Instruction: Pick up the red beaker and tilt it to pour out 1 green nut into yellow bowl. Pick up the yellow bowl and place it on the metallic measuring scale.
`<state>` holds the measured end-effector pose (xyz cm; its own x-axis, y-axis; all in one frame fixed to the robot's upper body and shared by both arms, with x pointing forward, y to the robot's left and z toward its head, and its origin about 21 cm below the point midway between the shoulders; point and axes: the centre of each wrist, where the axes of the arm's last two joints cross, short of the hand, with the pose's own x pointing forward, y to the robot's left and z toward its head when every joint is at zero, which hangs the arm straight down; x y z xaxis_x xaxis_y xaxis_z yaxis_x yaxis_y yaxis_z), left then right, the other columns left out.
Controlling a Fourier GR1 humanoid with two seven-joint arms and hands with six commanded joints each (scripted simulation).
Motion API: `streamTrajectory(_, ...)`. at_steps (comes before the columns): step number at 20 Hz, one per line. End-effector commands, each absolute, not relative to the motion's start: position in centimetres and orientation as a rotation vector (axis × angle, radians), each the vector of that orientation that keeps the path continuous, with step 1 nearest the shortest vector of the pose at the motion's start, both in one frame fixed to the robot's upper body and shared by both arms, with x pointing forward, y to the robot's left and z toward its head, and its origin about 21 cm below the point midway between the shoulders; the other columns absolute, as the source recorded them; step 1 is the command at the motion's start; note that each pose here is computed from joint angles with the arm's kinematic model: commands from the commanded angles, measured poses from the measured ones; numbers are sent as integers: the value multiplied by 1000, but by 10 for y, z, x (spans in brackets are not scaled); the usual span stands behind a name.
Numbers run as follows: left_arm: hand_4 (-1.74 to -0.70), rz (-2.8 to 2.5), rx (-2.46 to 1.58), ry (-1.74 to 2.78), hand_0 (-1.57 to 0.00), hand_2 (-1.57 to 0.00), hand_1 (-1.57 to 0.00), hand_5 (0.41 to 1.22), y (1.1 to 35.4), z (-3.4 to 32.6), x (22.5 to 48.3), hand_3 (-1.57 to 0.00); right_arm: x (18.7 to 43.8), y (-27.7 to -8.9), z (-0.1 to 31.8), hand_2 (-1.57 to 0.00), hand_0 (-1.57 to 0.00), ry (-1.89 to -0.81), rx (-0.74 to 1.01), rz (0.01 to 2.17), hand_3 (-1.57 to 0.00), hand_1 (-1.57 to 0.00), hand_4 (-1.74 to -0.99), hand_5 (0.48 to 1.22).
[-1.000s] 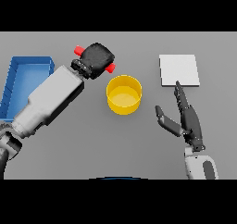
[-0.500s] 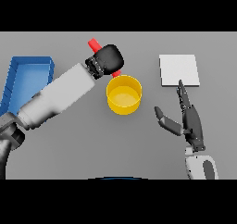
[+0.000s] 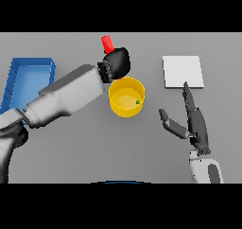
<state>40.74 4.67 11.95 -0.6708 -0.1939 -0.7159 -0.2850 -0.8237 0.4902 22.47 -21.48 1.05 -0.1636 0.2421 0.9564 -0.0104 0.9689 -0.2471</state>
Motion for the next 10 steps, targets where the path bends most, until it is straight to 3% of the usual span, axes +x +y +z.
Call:
streamTrajectory(1,-1733,2655,-1263,884,-1571,-1571,-1571,1221,42,125,407,-1568,226,-217,10,1,1,-1719,-169,219,1,1,-1136,579)
streamTrajectory(7,-1732,2481,-1292,739,-1571,-1571,-1571,1221,22,152,409,-1570,224,-212,13,1,1,-1731,-164,210,1,1,-1138,572)
streamTrajectory(10,-1728,2387,-1393,698,-1571,-1571,-1571,1221,17,213,423,-1571,227,-208,12,1,1,-1723,-163,217,1,1,-1135,563)
